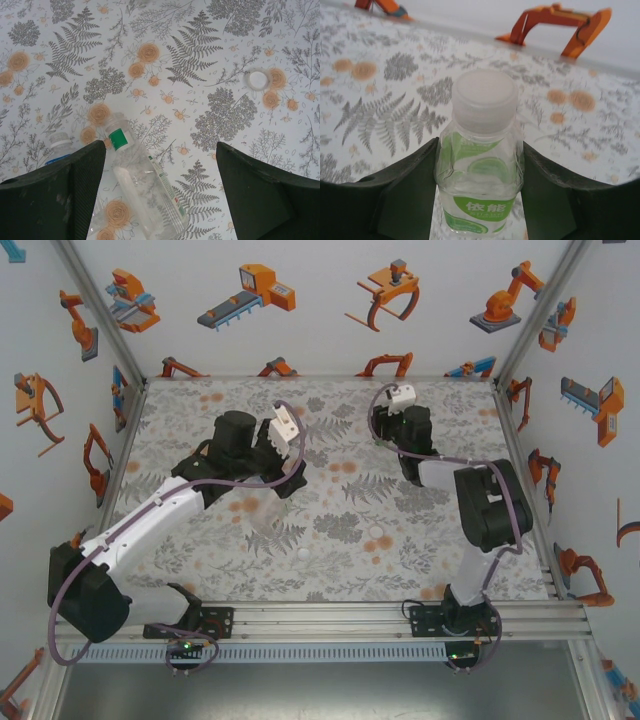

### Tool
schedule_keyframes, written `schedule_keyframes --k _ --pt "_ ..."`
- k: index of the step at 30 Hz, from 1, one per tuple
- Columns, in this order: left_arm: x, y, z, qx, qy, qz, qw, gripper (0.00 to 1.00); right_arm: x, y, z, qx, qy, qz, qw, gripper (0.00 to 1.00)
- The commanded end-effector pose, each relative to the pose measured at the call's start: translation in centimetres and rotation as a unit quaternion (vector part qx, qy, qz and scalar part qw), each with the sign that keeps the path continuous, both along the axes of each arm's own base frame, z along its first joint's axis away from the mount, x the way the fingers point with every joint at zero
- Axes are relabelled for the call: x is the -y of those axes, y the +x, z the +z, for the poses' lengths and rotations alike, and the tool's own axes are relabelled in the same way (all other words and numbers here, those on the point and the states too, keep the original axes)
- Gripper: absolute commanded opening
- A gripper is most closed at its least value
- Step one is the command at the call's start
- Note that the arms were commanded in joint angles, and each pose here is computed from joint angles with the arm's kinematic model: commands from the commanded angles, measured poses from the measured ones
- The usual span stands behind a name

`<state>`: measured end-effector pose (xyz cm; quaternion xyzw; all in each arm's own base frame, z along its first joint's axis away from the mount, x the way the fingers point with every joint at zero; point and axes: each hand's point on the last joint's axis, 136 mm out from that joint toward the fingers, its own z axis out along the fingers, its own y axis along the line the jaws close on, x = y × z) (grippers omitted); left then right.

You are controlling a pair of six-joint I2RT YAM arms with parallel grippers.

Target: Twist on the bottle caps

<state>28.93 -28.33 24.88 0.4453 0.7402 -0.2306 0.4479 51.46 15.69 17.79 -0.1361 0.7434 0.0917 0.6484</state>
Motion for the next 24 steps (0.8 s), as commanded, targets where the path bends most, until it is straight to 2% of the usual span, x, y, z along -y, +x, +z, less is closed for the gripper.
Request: schedule_keyframes --k 1,5,11,24 --pt "-0.4 0.1 1.0 0.007 -0.017 0.014 1.0 0.82 0.5 0.6 2.8 0.098 0.018 0.002 0.995 0.2" --pt "-0.4 0.1 1.0 0.004 -0.017 0.015 1.0 0.82 1.3 0.9 2.6 0.135 0.028 -0.013 0.99 0.2" --pt "-0.5 0.2 1.1 0.003 -0.016 0.018 1.0 0.82 2.0 1.2 0.6 0.131 0.028 -0.025 0.991 0.21" --pt "-0.4 0.1 1.2 -0.002 -0.022 0.018 1.0 0.82 2.6 0.4 -2.4 0.104 0.024 -0.032 0.994 0.5"
